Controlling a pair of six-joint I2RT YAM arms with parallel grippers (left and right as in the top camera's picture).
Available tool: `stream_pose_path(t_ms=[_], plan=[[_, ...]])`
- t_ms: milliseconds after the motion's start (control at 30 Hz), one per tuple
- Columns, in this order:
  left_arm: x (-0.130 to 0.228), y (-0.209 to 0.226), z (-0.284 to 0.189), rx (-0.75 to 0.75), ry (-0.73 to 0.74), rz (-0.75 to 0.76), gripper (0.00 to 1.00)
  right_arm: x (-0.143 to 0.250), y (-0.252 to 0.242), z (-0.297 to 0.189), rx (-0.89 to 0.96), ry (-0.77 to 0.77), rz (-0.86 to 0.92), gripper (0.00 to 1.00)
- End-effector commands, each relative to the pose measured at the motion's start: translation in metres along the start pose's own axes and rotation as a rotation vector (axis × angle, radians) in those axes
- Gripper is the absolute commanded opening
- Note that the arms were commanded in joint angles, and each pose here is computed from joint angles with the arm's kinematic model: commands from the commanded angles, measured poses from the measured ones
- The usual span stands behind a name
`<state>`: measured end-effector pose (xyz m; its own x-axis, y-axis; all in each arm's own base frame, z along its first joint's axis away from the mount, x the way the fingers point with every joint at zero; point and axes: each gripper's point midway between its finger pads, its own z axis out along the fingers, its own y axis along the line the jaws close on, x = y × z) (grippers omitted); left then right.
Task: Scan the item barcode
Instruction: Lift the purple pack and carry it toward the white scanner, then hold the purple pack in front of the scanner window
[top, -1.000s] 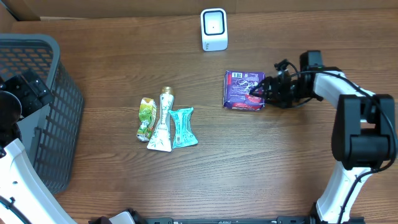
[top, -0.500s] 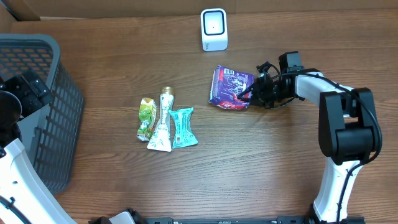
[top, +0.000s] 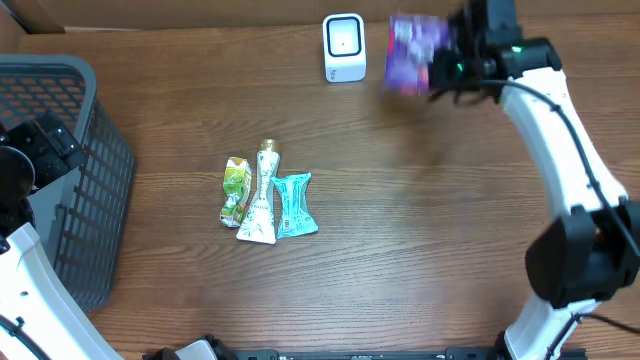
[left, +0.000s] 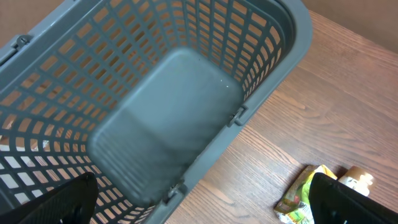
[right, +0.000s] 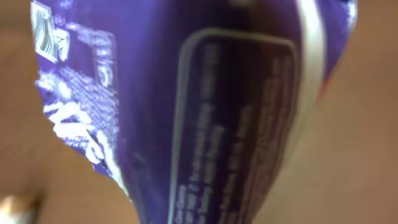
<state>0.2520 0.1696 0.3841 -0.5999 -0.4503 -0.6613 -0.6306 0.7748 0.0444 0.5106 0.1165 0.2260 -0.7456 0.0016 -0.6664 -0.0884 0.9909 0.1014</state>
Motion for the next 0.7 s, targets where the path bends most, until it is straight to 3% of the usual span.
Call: stream_pose_path(t_ms=[0, 167, 333, 533, 667], plan=[[-0.003, 0.002, -0.003, -0.008, -0.013, -0.013, 0.99, -0.039, -0.024, -0.024, 0.438, -0.168, -0.262, 0.04], [-0.003, 0.002, -0.003, -0.008, -0.013, -0.013, 1.00, -0.085, 0.021, -0.018, 0.564, -0.321, -0.661, 0.04], [-0.003, 0.002, -0.003, -0.008, -0.013, -0.013, 1.00, -0.110, 0.025, -0.001, 0.744, -0.392, -0.816, 0.04], [-0.003, 0.002, -0.003, -0.008, -0.013, -0.013, 1.00, -0.102, 0.027, 0.050, 0.824, -0.328, -1.049, 0.04], [-0.003, 0.002, -0.003, -0.008, -0.013, -0.013, 1.00, -0.094, 0.027, 0.072, 0.853, -0.300, -1.113, 0.04]])
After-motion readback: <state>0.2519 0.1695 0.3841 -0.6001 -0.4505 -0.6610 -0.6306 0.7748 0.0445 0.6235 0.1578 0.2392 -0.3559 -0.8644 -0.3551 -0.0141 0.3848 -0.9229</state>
